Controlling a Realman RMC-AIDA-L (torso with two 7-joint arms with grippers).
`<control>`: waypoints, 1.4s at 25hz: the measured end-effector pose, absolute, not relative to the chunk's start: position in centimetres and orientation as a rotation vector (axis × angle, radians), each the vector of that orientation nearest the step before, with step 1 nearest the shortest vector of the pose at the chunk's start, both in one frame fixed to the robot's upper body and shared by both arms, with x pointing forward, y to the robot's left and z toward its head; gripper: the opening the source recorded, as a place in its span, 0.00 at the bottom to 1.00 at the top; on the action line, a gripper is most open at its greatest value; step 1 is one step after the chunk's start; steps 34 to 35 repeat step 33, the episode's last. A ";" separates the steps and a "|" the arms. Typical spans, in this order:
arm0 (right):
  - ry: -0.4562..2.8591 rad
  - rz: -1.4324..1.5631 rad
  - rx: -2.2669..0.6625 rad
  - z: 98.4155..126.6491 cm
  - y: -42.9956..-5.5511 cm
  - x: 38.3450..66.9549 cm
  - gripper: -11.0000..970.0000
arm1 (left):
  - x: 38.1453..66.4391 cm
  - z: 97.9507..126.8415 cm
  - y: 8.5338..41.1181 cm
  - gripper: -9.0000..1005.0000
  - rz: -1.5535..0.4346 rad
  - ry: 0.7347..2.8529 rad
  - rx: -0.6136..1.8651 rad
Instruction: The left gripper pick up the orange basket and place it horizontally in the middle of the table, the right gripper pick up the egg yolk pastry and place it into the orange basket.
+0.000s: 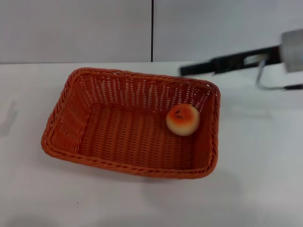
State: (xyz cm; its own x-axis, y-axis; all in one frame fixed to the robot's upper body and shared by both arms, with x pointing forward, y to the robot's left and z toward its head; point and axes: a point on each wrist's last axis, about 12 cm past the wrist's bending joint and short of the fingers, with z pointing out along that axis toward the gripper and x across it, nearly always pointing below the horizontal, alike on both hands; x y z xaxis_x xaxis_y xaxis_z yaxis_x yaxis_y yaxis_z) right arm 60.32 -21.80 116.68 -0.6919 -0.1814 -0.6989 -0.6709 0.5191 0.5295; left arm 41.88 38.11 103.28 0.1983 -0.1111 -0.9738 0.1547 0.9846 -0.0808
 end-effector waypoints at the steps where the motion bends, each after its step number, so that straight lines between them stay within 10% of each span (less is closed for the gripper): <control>1: 2.184 1.107 -0.691 116.7 -21.8 60.3 0.31 | 41.9 103.3 38.1 0.72 -0.186 1.359 0.038; 6: 1.941 0.919 -0.660 116.7 -26.8 60.2 0.57 | 41.7 103.1 37.7 0.72 -0.203 1.351 0.026; 16: 1.615 0.614 -0.313 113.5 -36.4 59.5 0.57 | 39.4 104.0 34.9 0.72 -0.090 1.133 0.057; 35: 1.443 0.523 -0.235 111.0 -34.0 57.5 0.57 | 39.1 103.0 37.0 0.72 0.022 1.229 -0.058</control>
